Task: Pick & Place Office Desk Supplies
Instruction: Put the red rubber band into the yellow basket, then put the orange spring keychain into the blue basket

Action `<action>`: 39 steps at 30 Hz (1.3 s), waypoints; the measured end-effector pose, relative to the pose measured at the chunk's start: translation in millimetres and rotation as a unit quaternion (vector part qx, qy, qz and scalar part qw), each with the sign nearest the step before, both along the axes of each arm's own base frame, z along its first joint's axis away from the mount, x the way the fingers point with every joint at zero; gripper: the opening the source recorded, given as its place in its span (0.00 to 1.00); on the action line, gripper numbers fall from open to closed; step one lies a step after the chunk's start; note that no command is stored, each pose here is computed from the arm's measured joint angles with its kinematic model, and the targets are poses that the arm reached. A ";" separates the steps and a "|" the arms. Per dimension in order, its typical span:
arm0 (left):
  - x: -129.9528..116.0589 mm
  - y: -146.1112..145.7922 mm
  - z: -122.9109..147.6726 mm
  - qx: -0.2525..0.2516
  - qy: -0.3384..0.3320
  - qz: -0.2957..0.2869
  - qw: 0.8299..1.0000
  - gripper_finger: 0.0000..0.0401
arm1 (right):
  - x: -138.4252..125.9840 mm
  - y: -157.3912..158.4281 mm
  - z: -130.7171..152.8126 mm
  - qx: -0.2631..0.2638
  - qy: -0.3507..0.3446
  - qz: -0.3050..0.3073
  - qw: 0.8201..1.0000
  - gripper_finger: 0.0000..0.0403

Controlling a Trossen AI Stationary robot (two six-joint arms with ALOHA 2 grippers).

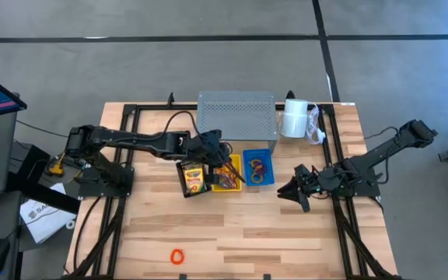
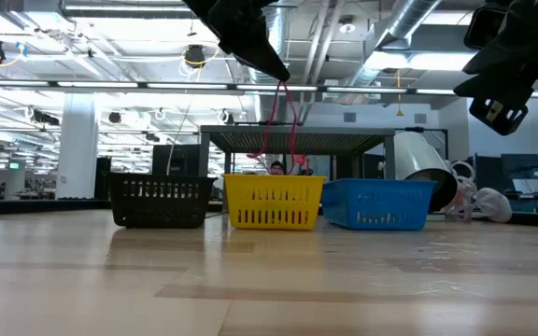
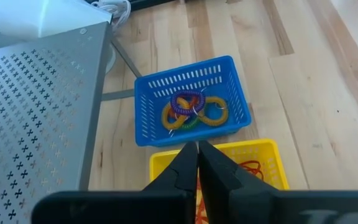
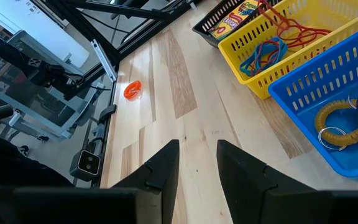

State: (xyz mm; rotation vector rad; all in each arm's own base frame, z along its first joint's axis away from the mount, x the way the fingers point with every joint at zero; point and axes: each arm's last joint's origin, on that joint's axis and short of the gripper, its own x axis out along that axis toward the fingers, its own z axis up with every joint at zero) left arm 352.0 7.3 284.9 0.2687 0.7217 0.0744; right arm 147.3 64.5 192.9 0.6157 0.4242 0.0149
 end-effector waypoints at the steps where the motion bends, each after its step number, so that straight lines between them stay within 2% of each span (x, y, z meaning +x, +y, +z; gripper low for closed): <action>1: -0.1 0.0 -0.2 0.000 0.001 0.000 1.000 0.00 | 0.0 0.0 0.0 0.000 0.000 0.000 1.000 0.26; 6: -1.0 0.0 -1.1 -0.012 0.005 0.010 1.000 0.01 | 0.0 0.0 0.0 0.000 0.000 0.000 1.000 0.26; 9: -1.0 -0.9 -1.3 -0.022 0.006 -0.002 1.000 0.07 | 0.0 0.0 0.0 0.000 0.000 0.000 1.000 0.26; 12: -0.8 -2.1 -1.4 -0.037 0.006 -0.017 0.999 0.19 | 0.0 0.0 -0.1 0.000 0.000 0.000 1.000 0.26; 18: -0.8 -2.3 -1.5 -0.046 0.005 -0.011 0.999 0.44 | 0.0 0.0 -0.1 0.000 0.000 0.000 1.000 0.26; 23: -3.1 -0.2 -3.9 -0.141 0.017 0.010 0.990 0.58 | 0.0 0.0 -0.1 0.000 0.000 0.000 1.000 0.26; 25: -4.1 1.5 -5.0 -0.156 0.024 0.015 0.987 0.60 | 0.0 0.0 -0.1 0.000 0.000 0.000 1.000 0.26; 30: -4.8 2.4 -5.6 -0.150 0.027 0.029 0.988 0.59 | 0.0 0.0 -0.1 0.000 0.000 0.000 1.000 0.26; 33: -4.6 0.0 -5.3 -0.180 0.027 0.023 0.983 0.58 | 0.0 0.0 -0.1 0.000 0.000 0.000 1.000 0.26; 39: -4.8 -28.4 -3.8 -0.243 0.040 -0.078 0.966 0.58 | 0.0 0.0 0.0 0.000 0.000 0.000 1.000 0.26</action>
